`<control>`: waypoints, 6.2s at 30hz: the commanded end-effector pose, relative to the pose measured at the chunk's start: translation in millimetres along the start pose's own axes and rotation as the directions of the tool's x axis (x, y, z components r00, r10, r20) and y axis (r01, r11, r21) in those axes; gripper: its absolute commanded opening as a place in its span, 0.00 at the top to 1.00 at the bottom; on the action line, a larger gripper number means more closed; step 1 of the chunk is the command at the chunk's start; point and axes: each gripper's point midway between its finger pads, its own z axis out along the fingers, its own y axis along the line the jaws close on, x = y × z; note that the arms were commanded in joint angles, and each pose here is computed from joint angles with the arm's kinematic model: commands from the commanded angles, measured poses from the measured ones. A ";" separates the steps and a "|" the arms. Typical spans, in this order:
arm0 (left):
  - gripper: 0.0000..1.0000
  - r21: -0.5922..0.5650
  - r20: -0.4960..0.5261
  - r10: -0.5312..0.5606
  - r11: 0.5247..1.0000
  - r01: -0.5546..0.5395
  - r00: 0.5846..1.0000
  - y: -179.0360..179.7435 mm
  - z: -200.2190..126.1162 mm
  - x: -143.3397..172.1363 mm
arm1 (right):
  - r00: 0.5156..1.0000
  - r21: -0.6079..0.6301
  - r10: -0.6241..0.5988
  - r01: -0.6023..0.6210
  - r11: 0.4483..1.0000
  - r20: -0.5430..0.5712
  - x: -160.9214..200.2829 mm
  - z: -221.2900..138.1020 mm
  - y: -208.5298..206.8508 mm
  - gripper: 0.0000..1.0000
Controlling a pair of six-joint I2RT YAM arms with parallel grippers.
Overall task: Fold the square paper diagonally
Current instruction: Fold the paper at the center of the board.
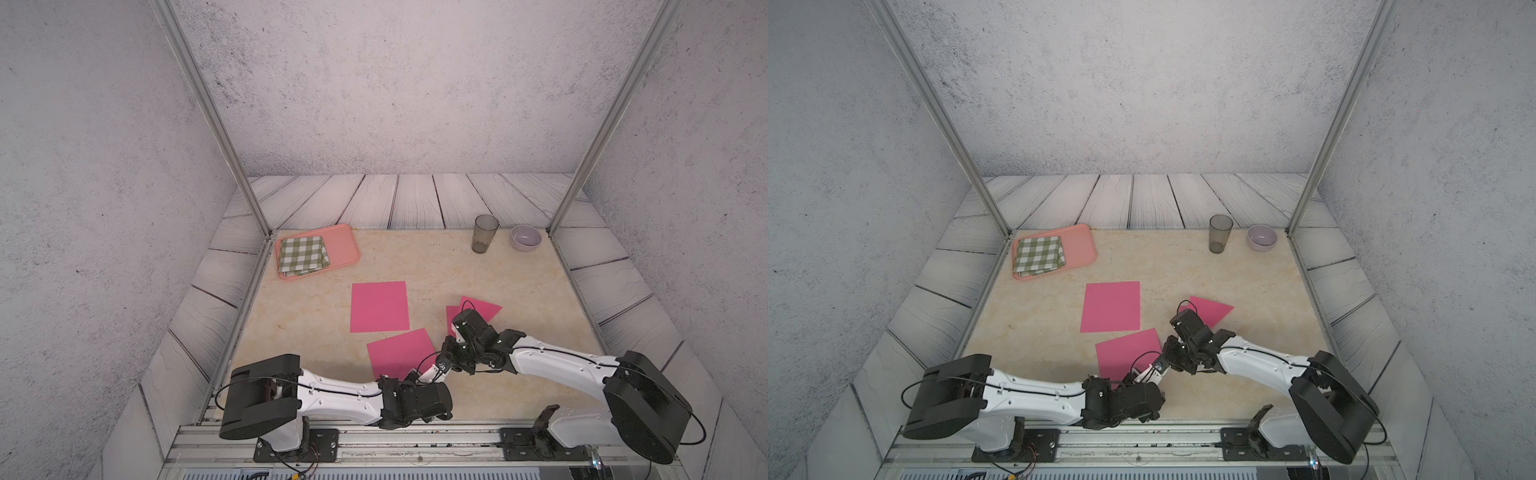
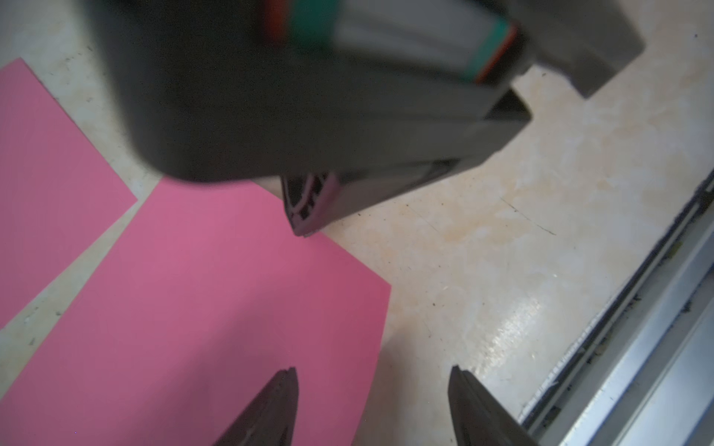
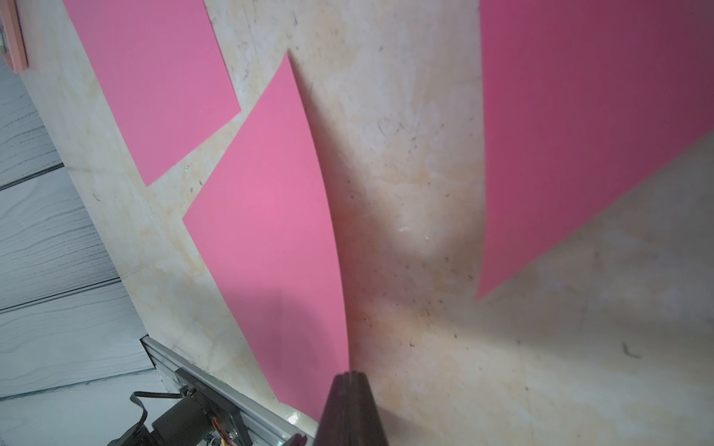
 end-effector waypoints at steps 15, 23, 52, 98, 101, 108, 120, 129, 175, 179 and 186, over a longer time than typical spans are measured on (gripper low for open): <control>0.39 -0.086 0.024 0.009 0.996 -0.007 1.000 13.9 16.5 13.8 | 1.000 -0.027 0.012 -0.012 1.000 -0.001 -1.4 -2.7 8.9 1.00; 0.50 -0.103 0.023 0.017 0.995 -0.014 1.000 16.2 20.2 16.7 | 1.000 -0.034 0.013 -0.013 0.999 0.001 -1.8 -3.4 10.3 1.00; 0.90 -0.099 0.037 0.065 0.993 -0.061 0.997 16.3 9.0 4.2 | 1.000 -0.060 0.017 -0.017 0.998 0.000 3.7 -6.2 5.7 1.00; 0.97 0.013 0.015 0.189 0.982 -0.189 0.982 18.7 -18.8 25.1 | 0.849 -0.047 -0.483 0.485 0.873 -0.212 -41.7 7.8 32.3 0.93; 0.97 -0.009 0.019 0.187 0.982 -0.187 0.982 23.8 -21.1 23.2 | 0.852 -0.027 -0.480 0.486 0.874 -0.209 -40.9 13.5 22.2 0.94; 0.96 0.000 0.022 0.184 0.983 -0.184 0.983 26.5 -28.2 22.3 | 0.865 0.061 -0.465 0.483 0.874 -0.187 -50.7 25.9 1.5 0.98; 0.96 0.006 0.014 0.184 0.983 -0.184 0.983 32.0 -35.1 27.9 | 0.862 0.043 -0.469 0.485 0.874 -0.195 -63.8 49.6 10.1 1.00; 0.97 -0.070 0.023 0.155 0.986 -0.153 0.988 45.0 -34.2 24.1 | 0.876 0.034 -0.431 0.448 0.894 -0.215 -46.0 53.4 -10.9 1.00; 0.97 -0.203 -0.205 -0.026 0.979 -0.017 0.978 120.9 7.0 31.3 | 0.877 0.025 -0.398 0.419 0.907 -0.268 -24.3 52.8 -27.6 0.98; 0.97 -0.196 -0.218 -0.023 0.980 -0.021 0.976 119.2 4.8 29.6 | 0.878 0.021 -0.406 0.424 0.905 -0.254 -26.8 49.6 -23.6 0.90; 0.97 -0.196 -0.218 -0.025 0.980 -0.018 0.976 119.3 5.7 31.5 | 0.884 -0.042 -0.453 0.451 0.892 -0.120 -37.8 27.2 4.8 0.63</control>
